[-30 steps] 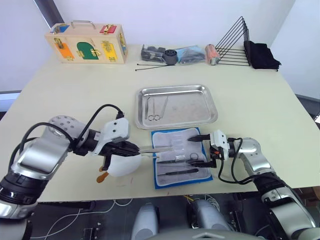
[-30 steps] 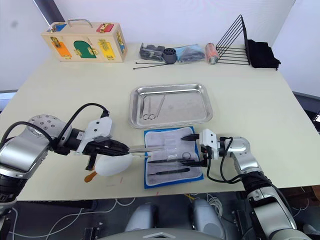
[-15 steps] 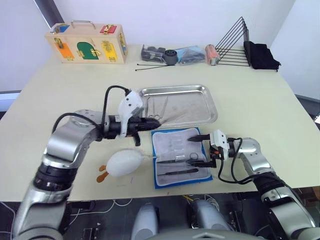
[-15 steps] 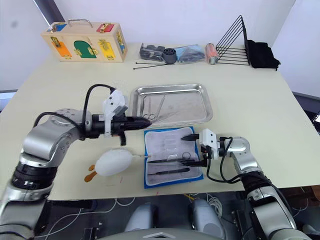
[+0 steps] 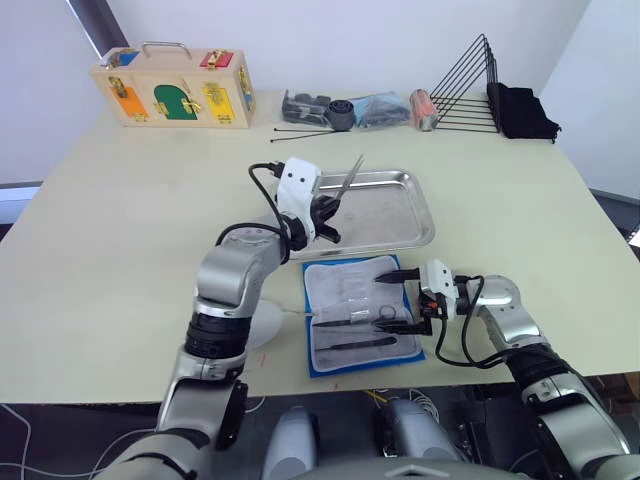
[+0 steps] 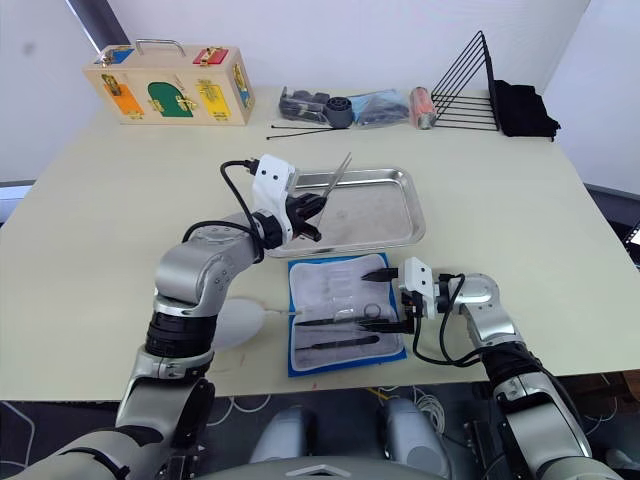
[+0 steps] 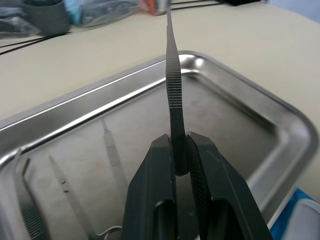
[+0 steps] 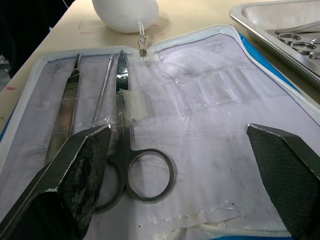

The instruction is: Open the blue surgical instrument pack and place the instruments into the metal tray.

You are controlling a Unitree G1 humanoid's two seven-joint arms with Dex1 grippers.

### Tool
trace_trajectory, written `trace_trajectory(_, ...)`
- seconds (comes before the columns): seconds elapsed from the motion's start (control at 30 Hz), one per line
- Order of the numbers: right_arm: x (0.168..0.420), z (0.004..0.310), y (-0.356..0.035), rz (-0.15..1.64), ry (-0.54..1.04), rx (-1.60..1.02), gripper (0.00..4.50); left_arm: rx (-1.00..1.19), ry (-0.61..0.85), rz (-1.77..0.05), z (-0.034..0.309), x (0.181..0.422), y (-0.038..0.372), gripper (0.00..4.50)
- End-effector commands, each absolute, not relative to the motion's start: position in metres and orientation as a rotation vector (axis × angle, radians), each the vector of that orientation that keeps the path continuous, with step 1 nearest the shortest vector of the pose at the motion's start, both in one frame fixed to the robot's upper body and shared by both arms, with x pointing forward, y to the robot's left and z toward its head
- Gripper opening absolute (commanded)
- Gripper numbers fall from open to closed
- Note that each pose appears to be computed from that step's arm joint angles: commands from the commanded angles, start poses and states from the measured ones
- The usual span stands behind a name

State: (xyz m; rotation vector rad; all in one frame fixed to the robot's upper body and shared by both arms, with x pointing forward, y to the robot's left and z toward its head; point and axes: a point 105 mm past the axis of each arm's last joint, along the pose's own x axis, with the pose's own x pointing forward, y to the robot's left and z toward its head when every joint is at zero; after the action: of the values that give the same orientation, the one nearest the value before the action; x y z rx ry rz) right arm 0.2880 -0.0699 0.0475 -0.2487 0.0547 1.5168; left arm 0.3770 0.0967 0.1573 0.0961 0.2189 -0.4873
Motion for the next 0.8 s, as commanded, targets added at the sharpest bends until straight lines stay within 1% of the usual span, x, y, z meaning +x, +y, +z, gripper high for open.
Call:
trace_trajectory(0.03, 0.26, -0.001, -0.068, 1.567, 0.271, -0.185, 4.5, 0.095, 0.195, -0.458, 0.16, 0.382, 0.084, 0.11)
trace_trajectory(0.23, 0.26, 0.0, -0.067, 1.569, 0.268, -0.185, 4.5, 0.031, 0.222, -0.372, 0.15, 0.393, 0.071, 0.11)
trace_trajectory(0.47, 0.26, -0.001, -0.066, 1.565, 0.265, -0.186, 4.5, -0.07, 0.266, -0.239, 0.143, 0.405, 0.072, 0.11)
trace_trajectory(0.8, 0.262, 0.0, -0.067, 1.558, 0.263, -0.19, 4.5, -0.086, 0.332, -0.208, 0.125, 0.398, 0.07, 0.11)
